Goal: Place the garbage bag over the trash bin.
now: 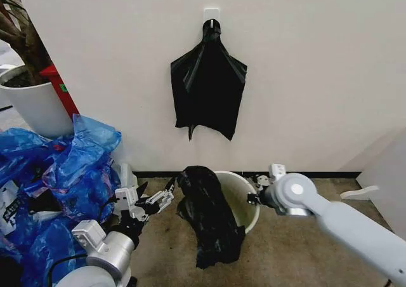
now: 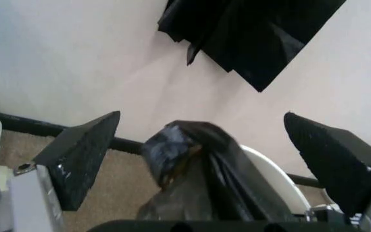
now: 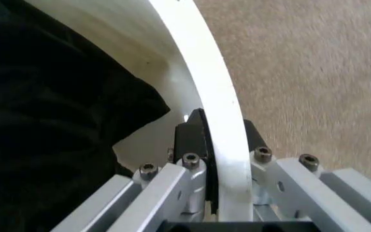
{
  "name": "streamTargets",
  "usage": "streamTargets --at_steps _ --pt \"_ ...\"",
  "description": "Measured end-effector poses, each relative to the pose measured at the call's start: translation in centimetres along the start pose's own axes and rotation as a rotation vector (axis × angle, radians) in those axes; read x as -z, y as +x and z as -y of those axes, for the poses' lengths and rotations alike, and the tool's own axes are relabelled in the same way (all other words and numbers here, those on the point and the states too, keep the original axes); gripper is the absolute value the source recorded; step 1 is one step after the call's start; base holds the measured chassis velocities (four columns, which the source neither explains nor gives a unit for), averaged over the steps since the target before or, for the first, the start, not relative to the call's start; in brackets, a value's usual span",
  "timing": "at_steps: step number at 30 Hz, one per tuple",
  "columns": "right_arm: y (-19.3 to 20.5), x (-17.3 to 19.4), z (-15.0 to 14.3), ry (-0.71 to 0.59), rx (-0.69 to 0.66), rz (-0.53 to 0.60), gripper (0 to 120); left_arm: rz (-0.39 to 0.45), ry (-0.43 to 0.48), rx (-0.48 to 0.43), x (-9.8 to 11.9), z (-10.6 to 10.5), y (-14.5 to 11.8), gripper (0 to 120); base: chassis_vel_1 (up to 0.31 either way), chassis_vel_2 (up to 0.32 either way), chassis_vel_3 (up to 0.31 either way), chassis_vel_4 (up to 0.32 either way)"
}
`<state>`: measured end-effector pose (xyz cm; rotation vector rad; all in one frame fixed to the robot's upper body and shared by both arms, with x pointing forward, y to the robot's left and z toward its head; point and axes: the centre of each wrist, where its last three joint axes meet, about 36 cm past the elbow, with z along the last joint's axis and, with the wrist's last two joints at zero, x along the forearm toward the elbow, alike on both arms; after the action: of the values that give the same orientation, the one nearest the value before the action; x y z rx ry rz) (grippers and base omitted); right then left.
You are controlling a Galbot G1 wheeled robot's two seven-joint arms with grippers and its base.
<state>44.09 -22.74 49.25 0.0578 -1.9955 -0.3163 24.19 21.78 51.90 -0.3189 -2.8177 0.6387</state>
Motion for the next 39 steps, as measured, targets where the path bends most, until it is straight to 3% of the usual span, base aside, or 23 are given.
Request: streamTargets --at_steps 4,11,19,37,39 --pt "1.0 -0.6 0.0 -0.170 -0.071 0.028 0 0.007 0.006 0.004 0.0 0.0 0.0 100 0.000 0.000 0.000 0.000" --pt "1.9 -2.4 -0.8 -0.293 -0.108 0.019 0 0.023 -0.003 0.020 0.3 -0.4 0.0 100 0.000 0.000 0.000 0.000" --pt "1.4 -5.5 -2.0 -0.281 -0.116 0.019 0 0.033 0.002 0.036 0.3 -0.4 0.1 100 0.000 0.000 0.000 0.000" --pt "-0.9 -6.0 -3.8 -0.274 -0.153 0.058 0 0.021 0.000 0.038 -0.4 -0.2 0.5 100 0.000 0.000 0.000 0.000" --pt "-1.0 -6.0 -4.0 -0.275 -0.154 0.059 5 0.022 -0.001 0.036 -0.4 -0.2 0.4 100 0.000 0.000 0.000 0.000"
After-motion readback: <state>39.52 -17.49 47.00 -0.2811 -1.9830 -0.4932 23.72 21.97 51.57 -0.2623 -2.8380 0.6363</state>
